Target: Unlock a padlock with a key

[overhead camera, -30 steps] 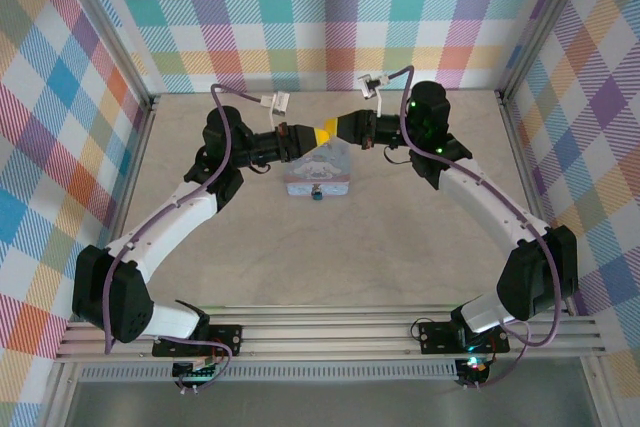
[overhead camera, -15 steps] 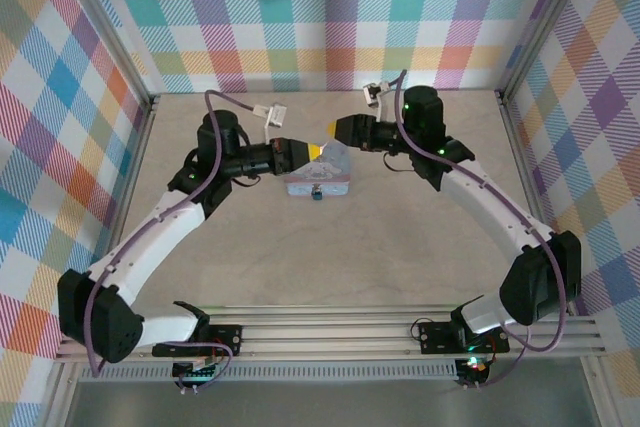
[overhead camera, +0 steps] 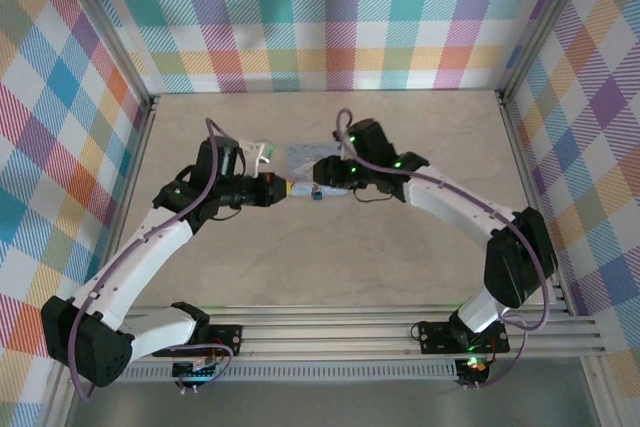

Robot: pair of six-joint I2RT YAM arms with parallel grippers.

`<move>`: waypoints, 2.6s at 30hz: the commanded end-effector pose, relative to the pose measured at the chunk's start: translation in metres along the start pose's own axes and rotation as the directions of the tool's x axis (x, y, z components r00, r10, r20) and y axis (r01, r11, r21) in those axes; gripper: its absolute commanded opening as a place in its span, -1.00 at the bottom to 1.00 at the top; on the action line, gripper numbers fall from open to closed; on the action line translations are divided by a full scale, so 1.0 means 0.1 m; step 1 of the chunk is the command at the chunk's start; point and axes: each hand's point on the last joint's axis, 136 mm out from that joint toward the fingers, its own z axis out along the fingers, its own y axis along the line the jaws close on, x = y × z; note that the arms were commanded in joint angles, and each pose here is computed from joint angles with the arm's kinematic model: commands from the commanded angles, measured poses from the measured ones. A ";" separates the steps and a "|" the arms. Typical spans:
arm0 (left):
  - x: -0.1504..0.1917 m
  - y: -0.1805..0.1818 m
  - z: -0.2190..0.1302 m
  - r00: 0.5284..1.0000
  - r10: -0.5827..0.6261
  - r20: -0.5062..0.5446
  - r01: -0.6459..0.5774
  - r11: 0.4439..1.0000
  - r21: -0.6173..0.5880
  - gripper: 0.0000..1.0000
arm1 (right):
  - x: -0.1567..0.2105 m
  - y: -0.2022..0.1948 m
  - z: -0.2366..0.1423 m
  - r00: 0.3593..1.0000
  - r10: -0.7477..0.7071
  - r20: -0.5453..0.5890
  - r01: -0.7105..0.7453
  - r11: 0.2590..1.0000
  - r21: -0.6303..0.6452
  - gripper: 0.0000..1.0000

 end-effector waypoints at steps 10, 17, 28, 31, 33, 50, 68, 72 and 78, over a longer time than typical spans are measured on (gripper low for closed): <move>0.74 0.77 0.13 0.964 -0.251 -0.090 0.226 0.948 -0.225 -1.00 | 0.17 -0.58 0.72 0.998 -0.006 0.062 -0.008 0.977 0.213 -0.28; 0.83 0.89 0.18 0.953 -0.287 -0.099 0.255 0.933 -0.254 -1.00 | 0.07 -0.70 0.95 0.996 -0.066 0.056 0.049 0.961 0.273 -0.18; 0.78 0.99 0.26 0.950 -0.292 -0.107 0.256 0.930 -0.266 -1.00 | 0.12 -1.09 1.07 0.998 -0.040 0.049 0.015 0.900 0.436 -0.13; 0.75 1.00 0.30 0.949 -0.295 -0.109 0.259 0.930 -0.263 -1.00 | 0.13 -1.15 1.10 0.998 -0.036 0.056 0.006 0.892 0.453 -0.14; 0.74 0.99 0.31 0.949 -0.297 -0.108 0.262 0.931 -0.256 -1.00 | 0.11 -1.17 1.11 0.997 -0.045 0.065 0.010 0.889 0.457 -0.15; 0.83 1.12 0.33 0.958 -0.273 -0.082 0.240 0.929 -0.283 -1.00 | 0.06 -1.23 1.16 0.997 -0.040 0.066 -0.001 0.845 0.535 -0.11; 1.17 1.26 0.16 0.953 -0.304 -0.016 0.284 0.907 -0.311 -1.00 | 0.13 -1.20 1.32 0.997 -0.065 0.035 0.035 0.834 0.551 0.05; 1.19 1.25 0.15 0.949 -0.315 -0.010 0.297 0.904 -0.309 -1.00 | 0.11 -1.15 1.36 0.995 -0.084 0.049 0.044 0.838 0.544 0.07; 1.21 1.26 0.12 0.948 -0.318 0.000 0.303 0.901 -0.309 -1.00 | 0.05 -1.15 1.35 0.992 -0.107 0.063 0.054 0.828 0.558 0.07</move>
